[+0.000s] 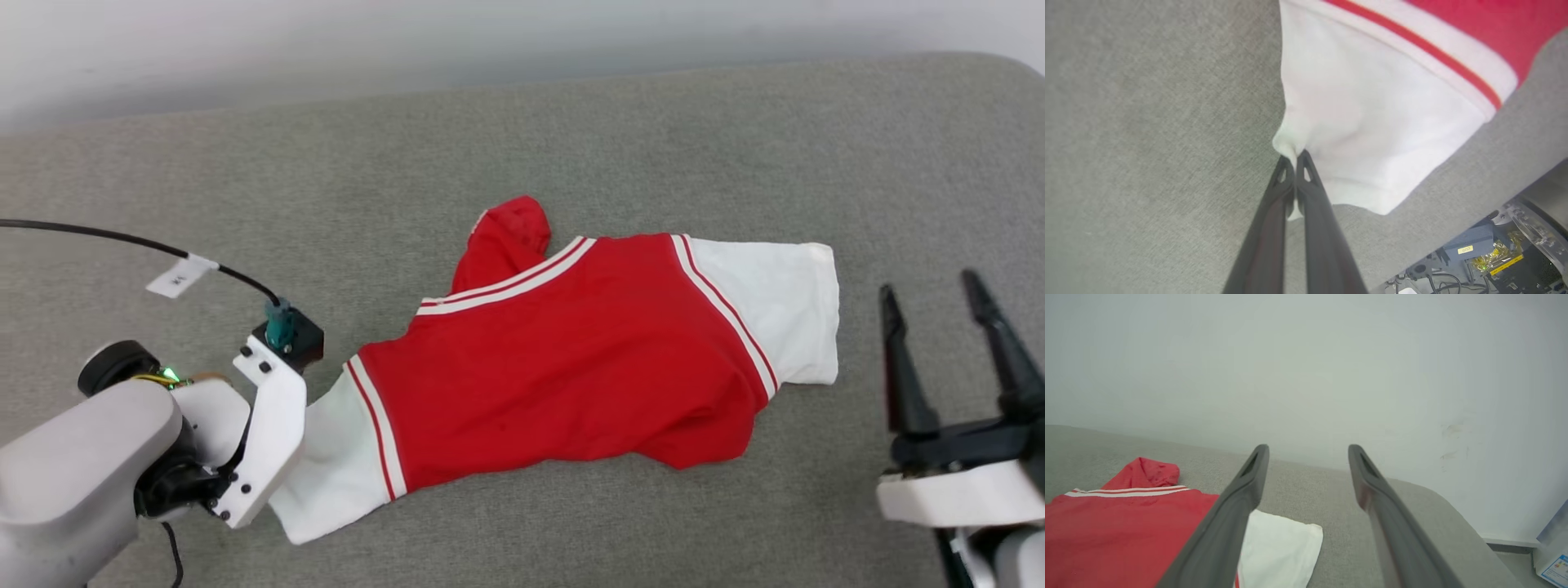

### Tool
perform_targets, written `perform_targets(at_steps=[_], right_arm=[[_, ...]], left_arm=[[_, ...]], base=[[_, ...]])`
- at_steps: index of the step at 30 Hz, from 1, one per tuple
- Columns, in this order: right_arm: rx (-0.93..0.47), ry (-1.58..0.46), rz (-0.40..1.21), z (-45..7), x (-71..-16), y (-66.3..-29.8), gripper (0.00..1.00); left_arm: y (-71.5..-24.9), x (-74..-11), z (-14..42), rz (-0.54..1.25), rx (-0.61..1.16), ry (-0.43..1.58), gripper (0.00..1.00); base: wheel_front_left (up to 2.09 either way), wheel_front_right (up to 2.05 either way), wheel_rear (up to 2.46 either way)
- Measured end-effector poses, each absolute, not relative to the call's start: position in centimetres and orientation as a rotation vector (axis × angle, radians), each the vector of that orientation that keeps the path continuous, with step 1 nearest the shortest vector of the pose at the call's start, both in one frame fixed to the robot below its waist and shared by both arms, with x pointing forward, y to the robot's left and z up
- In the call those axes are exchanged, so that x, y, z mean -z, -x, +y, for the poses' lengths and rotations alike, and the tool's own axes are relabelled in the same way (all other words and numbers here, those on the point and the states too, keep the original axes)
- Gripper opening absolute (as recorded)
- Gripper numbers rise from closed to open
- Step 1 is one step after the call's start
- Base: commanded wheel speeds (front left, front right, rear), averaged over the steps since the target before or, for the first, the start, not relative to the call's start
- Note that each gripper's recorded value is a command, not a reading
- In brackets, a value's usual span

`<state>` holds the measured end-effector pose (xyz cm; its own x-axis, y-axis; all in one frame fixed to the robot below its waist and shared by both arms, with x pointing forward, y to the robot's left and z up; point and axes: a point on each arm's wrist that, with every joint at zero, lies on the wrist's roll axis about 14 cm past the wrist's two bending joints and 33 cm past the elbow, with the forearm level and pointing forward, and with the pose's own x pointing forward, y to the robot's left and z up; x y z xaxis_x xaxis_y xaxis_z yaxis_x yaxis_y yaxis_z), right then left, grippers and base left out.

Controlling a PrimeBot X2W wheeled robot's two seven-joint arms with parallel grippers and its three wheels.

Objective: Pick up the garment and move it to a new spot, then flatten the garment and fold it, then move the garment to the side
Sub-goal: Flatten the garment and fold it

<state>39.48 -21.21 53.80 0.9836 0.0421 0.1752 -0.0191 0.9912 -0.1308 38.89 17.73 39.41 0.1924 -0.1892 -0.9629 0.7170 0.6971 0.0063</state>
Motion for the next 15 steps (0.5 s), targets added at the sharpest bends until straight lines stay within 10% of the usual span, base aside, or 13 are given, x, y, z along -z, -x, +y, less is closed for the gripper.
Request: perform_targets(at_steps=[9,15], right_arm=[[-0.127,0.335,-0.155,-23.4,-56.0,-43.1,1.0],[-0.233,0.411,0.218,-23.8,-52.8,-46.5,1.0]], left_arm=[[-40.2,-44.2,17.0,1.001,0.647,-0.458,0.0],[-40.9,-45.2,16.2,0.936,0.663,-0.457,0.0]], base=[[0.0,0.0,0.0],[0.0,0.0,0.0]])
